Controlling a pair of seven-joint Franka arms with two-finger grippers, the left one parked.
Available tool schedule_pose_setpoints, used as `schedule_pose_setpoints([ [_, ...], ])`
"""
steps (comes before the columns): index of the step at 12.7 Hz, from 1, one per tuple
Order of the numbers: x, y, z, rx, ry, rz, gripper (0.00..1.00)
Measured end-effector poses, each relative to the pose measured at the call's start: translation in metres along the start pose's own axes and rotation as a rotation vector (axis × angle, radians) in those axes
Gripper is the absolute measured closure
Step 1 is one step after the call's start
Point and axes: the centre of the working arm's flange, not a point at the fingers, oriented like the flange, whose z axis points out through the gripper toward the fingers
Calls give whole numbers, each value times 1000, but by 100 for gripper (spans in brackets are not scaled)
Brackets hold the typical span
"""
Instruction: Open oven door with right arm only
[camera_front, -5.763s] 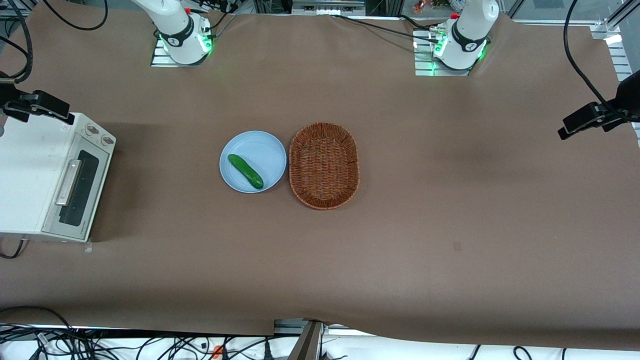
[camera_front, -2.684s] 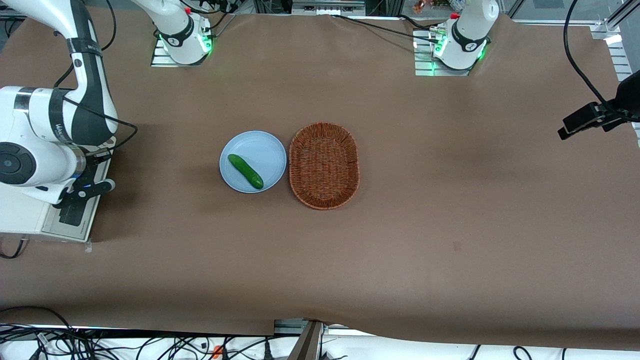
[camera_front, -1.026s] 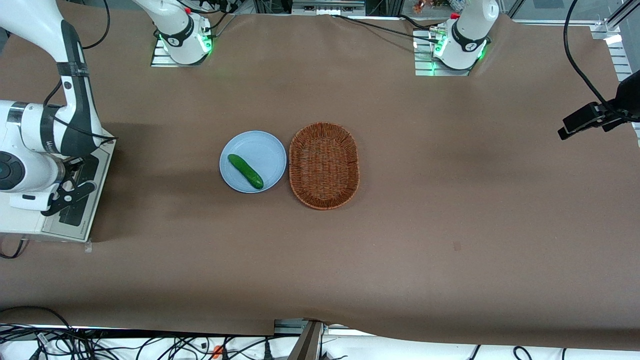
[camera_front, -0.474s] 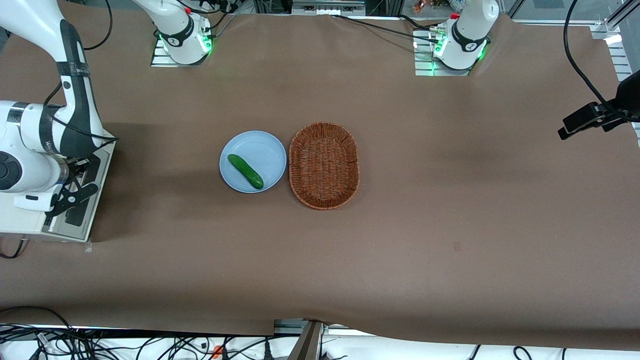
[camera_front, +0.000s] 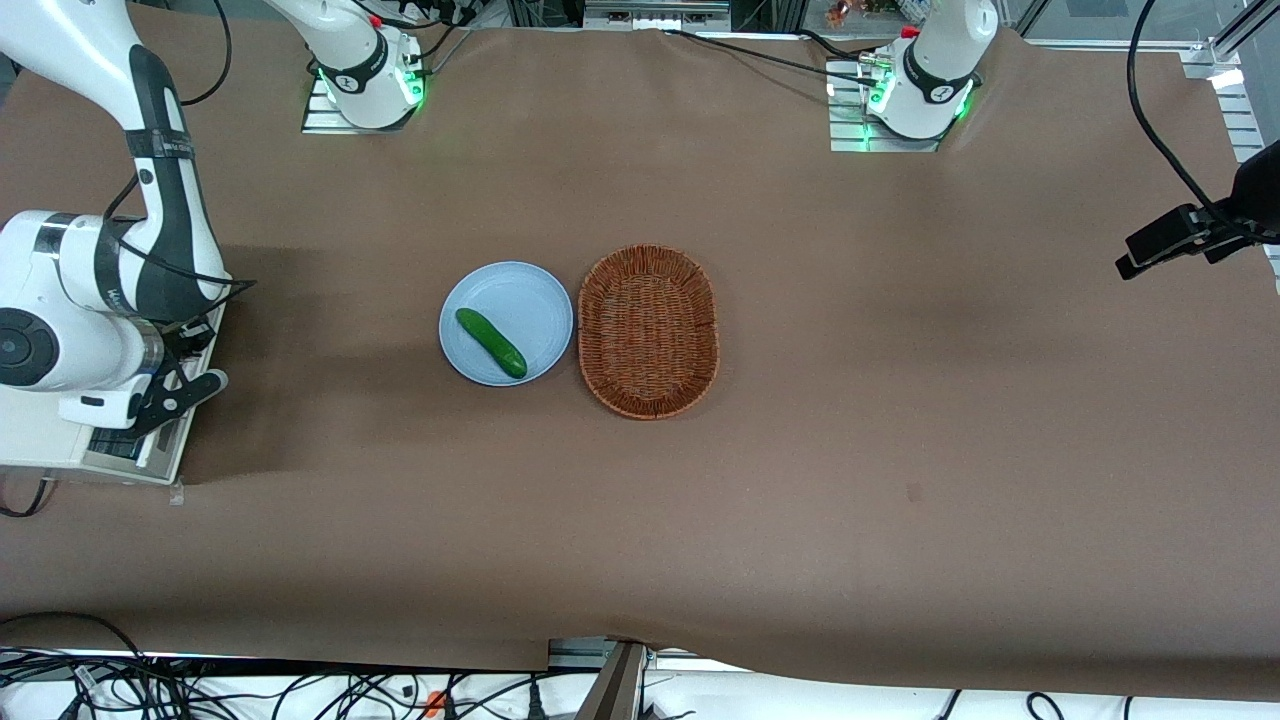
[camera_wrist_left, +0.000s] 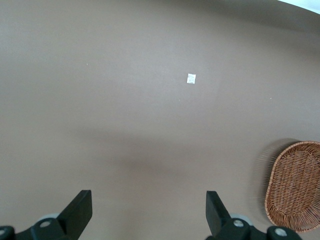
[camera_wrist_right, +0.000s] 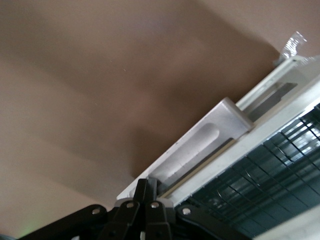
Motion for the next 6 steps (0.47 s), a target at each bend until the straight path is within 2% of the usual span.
schedule_pose_setpoints([
  [6, 35, -20, 29, 82, 62, 41, 99],
])
